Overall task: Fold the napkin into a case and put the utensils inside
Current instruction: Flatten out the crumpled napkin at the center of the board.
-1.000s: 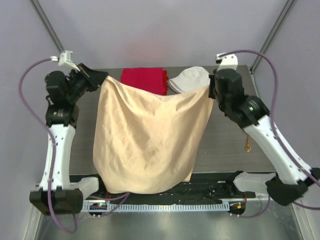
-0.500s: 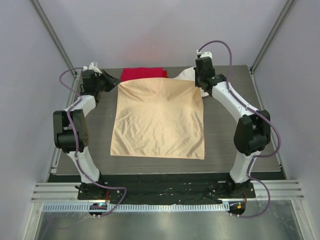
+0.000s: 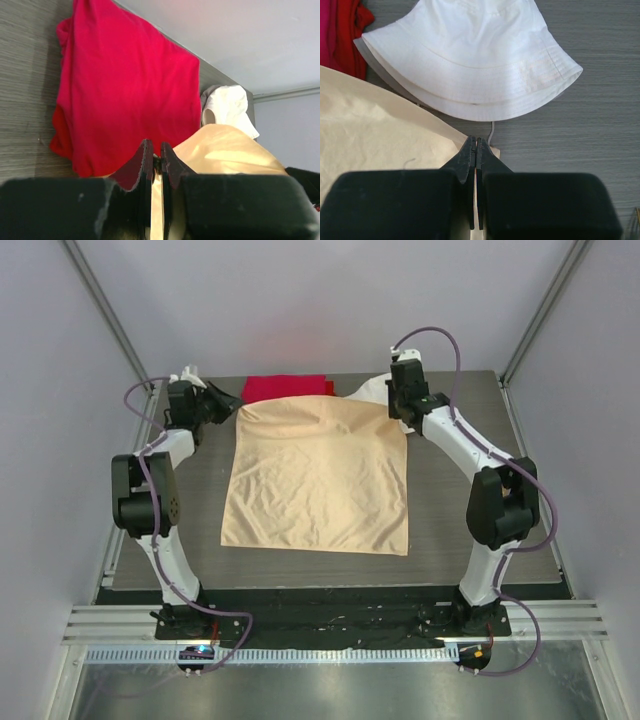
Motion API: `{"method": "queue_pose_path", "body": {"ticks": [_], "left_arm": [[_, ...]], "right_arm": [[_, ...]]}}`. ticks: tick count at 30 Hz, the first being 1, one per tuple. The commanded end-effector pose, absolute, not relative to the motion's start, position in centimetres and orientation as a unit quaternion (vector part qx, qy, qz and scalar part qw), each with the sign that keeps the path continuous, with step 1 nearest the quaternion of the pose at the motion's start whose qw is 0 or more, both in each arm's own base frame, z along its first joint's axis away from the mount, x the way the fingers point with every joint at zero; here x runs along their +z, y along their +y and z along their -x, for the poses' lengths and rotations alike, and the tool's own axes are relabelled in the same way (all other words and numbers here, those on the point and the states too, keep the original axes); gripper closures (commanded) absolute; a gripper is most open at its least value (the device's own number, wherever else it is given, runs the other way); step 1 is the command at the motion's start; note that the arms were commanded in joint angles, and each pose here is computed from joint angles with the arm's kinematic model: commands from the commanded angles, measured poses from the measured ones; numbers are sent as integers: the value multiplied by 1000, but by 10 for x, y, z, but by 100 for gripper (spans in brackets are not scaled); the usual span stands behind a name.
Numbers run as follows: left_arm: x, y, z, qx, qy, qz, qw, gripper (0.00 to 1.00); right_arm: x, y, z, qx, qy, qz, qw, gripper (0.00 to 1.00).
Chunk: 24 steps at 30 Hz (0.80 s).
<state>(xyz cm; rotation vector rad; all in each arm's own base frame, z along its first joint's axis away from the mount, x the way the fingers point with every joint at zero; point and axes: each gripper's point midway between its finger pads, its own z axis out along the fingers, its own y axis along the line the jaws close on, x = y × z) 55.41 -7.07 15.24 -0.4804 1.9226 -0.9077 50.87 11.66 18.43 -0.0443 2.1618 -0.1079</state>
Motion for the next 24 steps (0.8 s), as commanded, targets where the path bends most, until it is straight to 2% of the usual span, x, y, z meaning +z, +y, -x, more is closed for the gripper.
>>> {"method": "queue_pose_path", "body": {"ticks": [1, 15, 24], "left_arm": [[214, -62, -547, -346, 768, 170, 511, 100], [199, -58, -517, -321, 801, 213, 459, 100], [210, -60, -501, -327, 803, 220, 448, 100]], "right_arm": [[220, 114, -492, -20, 866, 0, 500, 99], [217, 104, -455, -13, 876, -7, 482, 99], [236, 107, -442, 11, 870, -14, 492, 99]]}}
